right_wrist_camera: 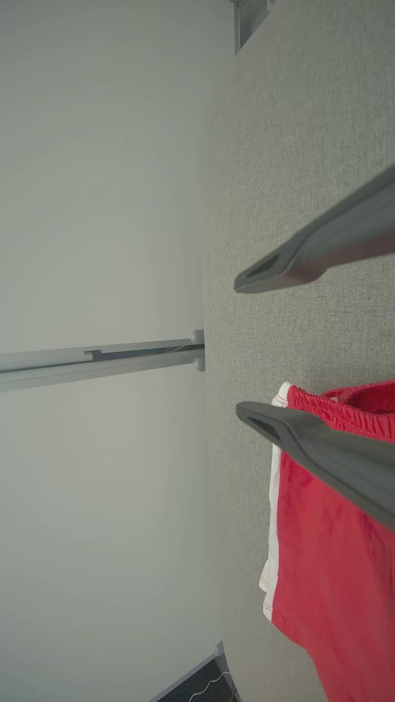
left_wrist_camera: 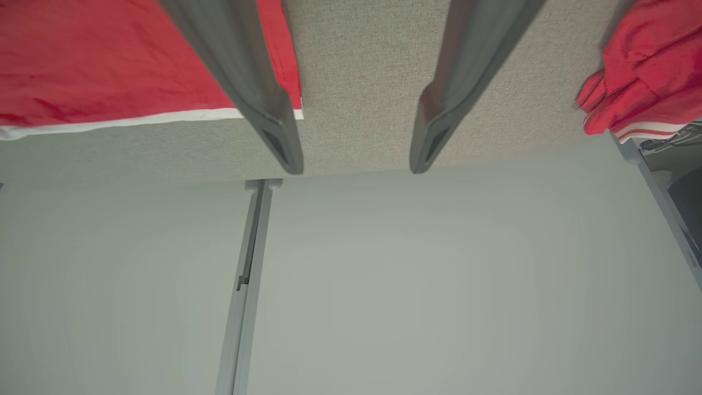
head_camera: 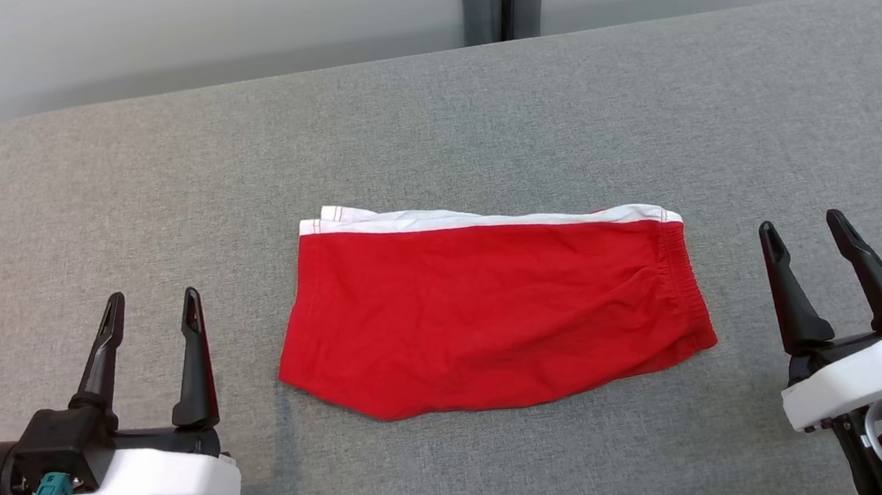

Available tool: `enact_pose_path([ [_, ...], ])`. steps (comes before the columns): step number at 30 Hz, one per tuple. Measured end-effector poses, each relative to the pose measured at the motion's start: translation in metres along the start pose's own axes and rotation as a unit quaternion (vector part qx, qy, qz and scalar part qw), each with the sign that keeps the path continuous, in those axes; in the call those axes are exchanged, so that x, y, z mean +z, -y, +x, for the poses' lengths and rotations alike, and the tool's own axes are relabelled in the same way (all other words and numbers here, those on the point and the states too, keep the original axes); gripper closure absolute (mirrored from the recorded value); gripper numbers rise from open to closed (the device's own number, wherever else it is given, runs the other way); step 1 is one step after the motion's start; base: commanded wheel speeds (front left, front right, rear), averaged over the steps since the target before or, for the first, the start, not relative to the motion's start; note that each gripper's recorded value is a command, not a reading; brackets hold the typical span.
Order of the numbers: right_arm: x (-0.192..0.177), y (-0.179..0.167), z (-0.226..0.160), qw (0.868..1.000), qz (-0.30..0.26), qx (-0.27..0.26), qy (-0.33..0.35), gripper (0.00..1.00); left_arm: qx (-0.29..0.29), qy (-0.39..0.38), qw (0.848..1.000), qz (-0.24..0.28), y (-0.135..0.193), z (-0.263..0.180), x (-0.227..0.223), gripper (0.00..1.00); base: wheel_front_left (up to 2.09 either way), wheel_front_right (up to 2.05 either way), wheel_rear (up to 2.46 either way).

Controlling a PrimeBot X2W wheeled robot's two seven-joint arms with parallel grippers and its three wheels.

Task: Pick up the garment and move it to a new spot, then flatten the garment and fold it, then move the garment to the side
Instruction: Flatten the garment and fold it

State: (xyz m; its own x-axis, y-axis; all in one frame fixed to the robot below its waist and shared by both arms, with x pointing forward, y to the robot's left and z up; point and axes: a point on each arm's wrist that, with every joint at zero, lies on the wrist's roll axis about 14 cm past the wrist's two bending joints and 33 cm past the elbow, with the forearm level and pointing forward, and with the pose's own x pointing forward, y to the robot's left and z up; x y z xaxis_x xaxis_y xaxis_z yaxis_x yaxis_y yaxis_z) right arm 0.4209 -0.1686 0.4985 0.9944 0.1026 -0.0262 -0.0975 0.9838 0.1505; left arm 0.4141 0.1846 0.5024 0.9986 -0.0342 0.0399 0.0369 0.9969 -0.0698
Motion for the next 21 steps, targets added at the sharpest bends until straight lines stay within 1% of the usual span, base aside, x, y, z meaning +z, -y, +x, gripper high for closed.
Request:
enact_pose_path([
  [5, 0.001, 0.002, 0.004, 1.0, -0.013, 0.002, -0.003, 0.0, 0.002, -0.004, 1.0, -0.001, -0.001, -0.001, -0.003, 0.0, 0.0, 0.0, 0.0],
  [9, -0.009, -0.01, 0.015, 0.999, -0.03, 0.031, -0.031, 0.0, 0.013, 0.006, 1.0, -0.003, -0.006, 0.003, 0.003, 0.0, 0.0, 0.0, 0.0],
  [12, -0.032, -0.026, 0.019, 0.995, -0.026, 0.058, -0.074, 0.0, 0.022, 0.006, 1.0, -0.007, -0.01, 0.003, 0.002, 0.0, 0.0, 0.0, 0.0],
  [13, -0.032, -0.026, 0.019, 0.995, -0.026, 0.058, -0.074, 0.0, 0.022, 0.006, 1.0, -0.007, -0.01, 0.003, 0.002, 0.0, 0.0, 0.0, 0.0],
  [16, -0.061, -0.039, 0.018, 0.989, -0.016, 0.078, -0.121, 0.0, 0.024, 0.005, 1.0, -0.011, -0.009, 0.003, 0.0, 0.0, 0.0, 0.0, 0.0],
  [21, -0.104, -0.04, 0.012, 0.98, 0.006, 0.077, -0.183, 0.0, 0.028, -0.004, 0.999, -0.016, -0.009, 0.005, -0.008, 0.0, 0.0, 0.0, 0.0],
])
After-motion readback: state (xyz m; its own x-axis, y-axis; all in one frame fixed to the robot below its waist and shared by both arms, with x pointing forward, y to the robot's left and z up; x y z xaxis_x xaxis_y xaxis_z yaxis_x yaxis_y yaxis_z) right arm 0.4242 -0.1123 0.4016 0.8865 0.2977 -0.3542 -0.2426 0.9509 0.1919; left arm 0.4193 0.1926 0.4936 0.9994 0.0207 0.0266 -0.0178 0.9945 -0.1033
